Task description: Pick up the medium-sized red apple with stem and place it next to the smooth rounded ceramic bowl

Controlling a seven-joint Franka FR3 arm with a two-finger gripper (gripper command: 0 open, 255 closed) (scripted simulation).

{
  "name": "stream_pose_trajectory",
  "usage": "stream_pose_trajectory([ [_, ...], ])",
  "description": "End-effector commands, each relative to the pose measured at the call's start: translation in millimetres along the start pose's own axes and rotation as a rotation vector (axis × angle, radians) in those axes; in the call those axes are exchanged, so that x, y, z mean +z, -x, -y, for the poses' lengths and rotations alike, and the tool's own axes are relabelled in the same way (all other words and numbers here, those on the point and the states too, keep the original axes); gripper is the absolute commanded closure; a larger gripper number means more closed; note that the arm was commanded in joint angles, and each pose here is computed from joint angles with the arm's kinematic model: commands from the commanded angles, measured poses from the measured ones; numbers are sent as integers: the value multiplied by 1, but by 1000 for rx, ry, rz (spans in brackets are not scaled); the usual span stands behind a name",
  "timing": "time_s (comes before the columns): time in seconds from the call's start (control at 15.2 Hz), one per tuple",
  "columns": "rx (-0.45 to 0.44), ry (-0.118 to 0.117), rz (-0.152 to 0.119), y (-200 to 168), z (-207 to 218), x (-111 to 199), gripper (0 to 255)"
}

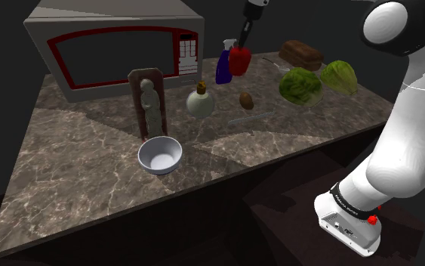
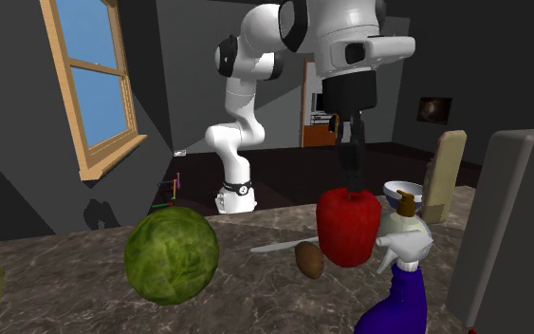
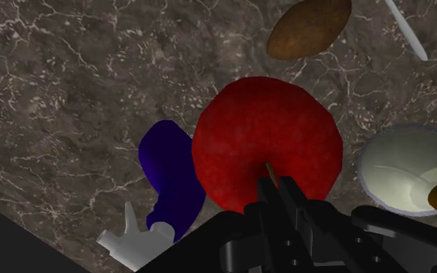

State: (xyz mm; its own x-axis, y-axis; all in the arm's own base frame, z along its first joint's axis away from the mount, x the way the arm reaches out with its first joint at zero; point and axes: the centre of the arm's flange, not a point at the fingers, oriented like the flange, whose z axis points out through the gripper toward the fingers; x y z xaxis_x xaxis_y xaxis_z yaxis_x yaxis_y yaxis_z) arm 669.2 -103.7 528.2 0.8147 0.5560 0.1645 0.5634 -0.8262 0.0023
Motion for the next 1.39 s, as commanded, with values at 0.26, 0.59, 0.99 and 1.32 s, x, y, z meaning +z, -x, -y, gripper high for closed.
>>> stream_pose_trajectory([
  [0.26,0,0,0,-5,1,-31,255],
  [0.59,0,0,0,-10,1,-57,255],
  [0.99,0,0,0,-20,12,-81,255],
  [1.32,0,0,0,-50,71,-76,255],
])
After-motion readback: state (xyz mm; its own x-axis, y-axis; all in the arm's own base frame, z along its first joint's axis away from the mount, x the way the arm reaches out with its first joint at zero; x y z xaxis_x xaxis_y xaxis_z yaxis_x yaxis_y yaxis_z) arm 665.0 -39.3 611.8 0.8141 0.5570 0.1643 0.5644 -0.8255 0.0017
